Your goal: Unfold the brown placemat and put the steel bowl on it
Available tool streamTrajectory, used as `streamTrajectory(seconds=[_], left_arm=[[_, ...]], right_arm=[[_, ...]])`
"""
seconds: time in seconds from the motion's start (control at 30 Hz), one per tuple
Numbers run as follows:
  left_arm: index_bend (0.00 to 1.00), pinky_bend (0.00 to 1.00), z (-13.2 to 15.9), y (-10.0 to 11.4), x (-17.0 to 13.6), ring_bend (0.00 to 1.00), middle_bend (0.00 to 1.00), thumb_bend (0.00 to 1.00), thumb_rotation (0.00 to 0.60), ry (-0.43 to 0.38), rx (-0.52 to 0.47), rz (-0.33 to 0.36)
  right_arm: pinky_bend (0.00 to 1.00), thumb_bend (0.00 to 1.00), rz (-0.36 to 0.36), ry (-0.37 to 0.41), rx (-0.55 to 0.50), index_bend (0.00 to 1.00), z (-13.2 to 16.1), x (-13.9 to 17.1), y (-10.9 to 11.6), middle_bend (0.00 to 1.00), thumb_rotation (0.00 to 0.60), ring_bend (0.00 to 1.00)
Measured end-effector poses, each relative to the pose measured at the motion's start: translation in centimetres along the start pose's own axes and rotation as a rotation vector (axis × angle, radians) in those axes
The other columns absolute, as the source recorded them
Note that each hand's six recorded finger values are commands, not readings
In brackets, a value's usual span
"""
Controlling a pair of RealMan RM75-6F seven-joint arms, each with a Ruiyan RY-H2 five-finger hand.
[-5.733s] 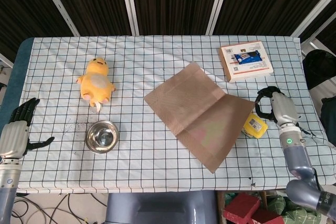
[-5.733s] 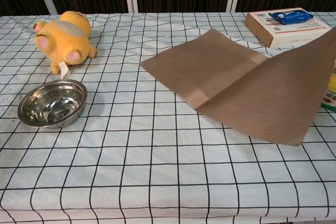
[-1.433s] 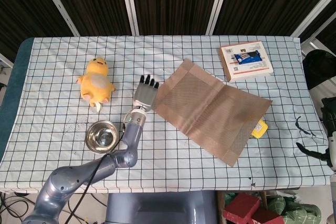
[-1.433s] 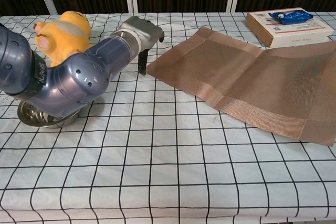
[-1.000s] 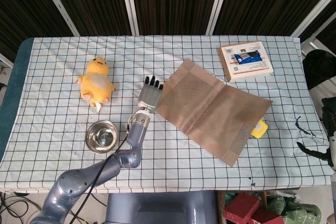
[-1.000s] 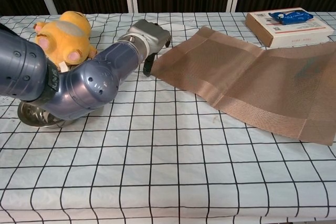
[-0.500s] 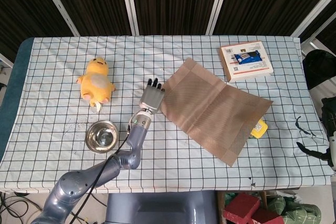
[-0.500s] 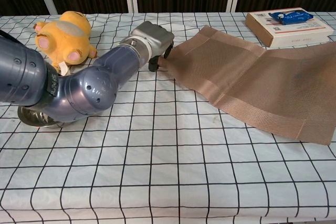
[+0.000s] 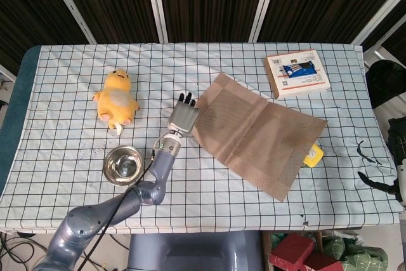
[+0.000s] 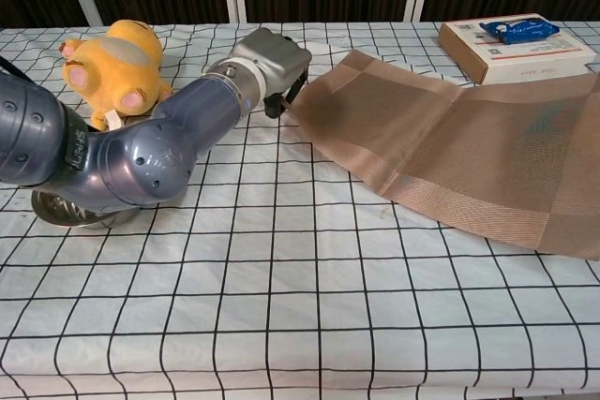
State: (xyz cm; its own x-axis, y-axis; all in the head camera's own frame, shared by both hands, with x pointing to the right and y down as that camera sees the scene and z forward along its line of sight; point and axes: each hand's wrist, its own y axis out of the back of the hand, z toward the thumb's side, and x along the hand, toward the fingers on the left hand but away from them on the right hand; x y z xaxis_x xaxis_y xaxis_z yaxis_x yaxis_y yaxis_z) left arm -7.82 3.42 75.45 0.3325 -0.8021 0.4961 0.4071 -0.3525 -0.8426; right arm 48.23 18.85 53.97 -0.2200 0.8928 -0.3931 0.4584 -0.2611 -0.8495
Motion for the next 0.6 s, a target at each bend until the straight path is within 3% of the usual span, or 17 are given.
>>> streamTrajectory(seconds=[0.6], left_arm=[[0.66, 0.18, -2.2, 0.6, -1.2, 0.08, 0.27, 0.42, 0.6, -0.002, -0.019, 0.036]], right_arm=[[0.19, 0.11, 0.002, -0.002, -0.012, 0.0, 0.0, 0.0, 0.0, 0.0, 0.6, 0.01]])
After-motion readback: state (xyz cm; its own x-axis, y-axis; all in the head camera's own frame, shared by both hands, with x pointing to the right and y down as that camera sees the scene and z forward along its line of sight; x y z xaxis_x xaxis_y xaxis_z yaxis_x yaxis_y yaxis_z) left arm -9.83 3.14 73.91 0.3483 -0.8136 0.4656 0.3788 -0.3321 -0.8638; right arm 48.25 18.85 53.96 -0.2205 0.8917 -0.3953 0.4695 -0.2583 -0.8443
